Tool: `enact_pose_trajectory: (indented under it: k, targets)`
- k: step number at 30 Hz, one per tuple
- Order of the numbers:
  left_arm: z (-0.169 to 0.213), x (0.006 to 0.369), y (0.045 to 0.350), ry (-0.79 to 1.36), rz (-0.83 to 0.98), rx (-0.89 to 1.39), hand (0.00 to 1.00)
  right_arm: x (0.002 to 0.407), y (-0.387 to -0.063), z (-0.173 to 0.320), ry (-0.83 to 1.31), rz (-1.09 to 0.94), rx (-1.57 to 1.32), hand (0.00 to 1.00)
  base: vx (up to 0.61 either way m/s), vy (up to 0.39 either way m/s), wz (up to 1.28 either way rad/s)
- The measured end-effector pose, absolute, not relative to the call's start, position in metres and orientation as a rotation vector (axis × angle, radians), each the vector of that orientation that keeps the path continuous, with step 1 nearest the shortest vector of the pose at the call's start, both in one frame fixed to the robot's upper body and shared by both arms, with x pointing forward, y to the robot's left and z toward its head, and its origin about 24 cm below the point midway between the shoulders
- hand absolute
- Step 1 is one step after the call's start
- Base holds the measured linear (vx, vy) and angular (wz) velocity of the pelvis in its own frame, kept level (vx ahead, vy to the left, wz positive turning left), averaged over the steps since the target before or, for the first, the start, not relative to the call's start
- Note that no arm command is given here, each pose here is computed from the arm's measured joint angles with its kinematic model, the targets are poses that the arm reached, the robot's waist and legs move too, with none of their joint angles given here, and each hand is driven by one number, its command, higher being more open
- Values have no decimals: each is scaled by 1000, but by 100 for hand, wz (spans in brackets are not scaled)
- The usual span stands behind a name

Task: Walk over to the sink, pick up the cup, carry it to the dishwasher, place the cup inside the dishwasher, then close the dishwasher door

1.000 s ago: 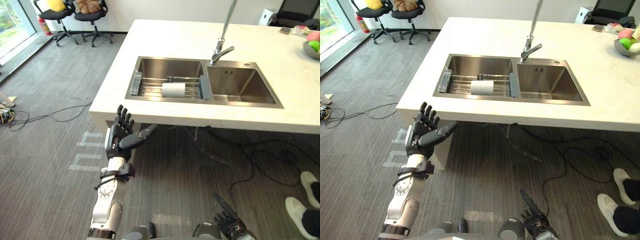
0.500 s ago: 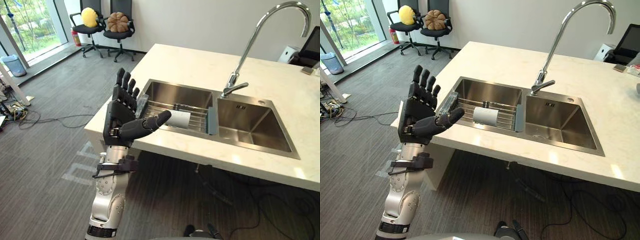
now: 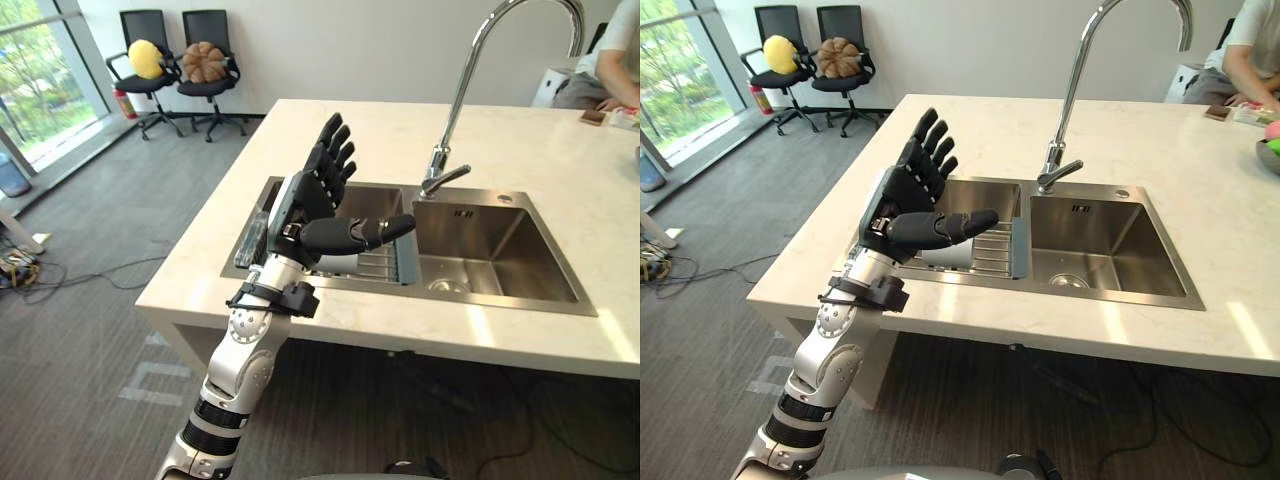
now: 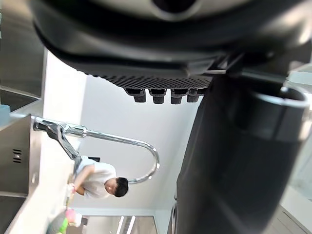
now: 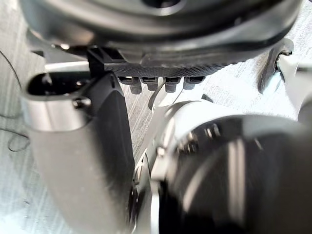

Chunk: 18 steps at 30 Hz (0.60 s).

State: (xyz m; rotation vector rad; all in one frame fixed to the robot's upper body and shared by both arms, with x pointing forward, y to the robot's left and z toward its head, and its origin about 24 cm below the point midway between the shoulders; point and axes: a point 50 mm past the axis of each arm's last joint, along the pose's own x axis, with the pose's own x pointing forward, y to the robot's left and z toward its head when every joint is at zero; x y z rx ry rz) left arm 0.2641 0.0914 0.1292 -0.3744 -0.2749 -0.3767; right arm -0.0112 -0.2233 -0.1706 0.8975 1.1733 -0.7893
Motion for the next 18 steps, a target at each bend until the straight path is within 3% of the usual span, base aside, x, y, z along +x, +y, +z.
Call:
enact_pose_trajectory:
  k: [5,18]
  targets:
    - [110,255,86,-194,-404,-361,100,-4,-233,-169,1197,-752,828,100,167,-70,-1]
    - [92,239,84,-127,-569,-269,100,-9,-235,-169,1176,-789,834,100,73,93,11]
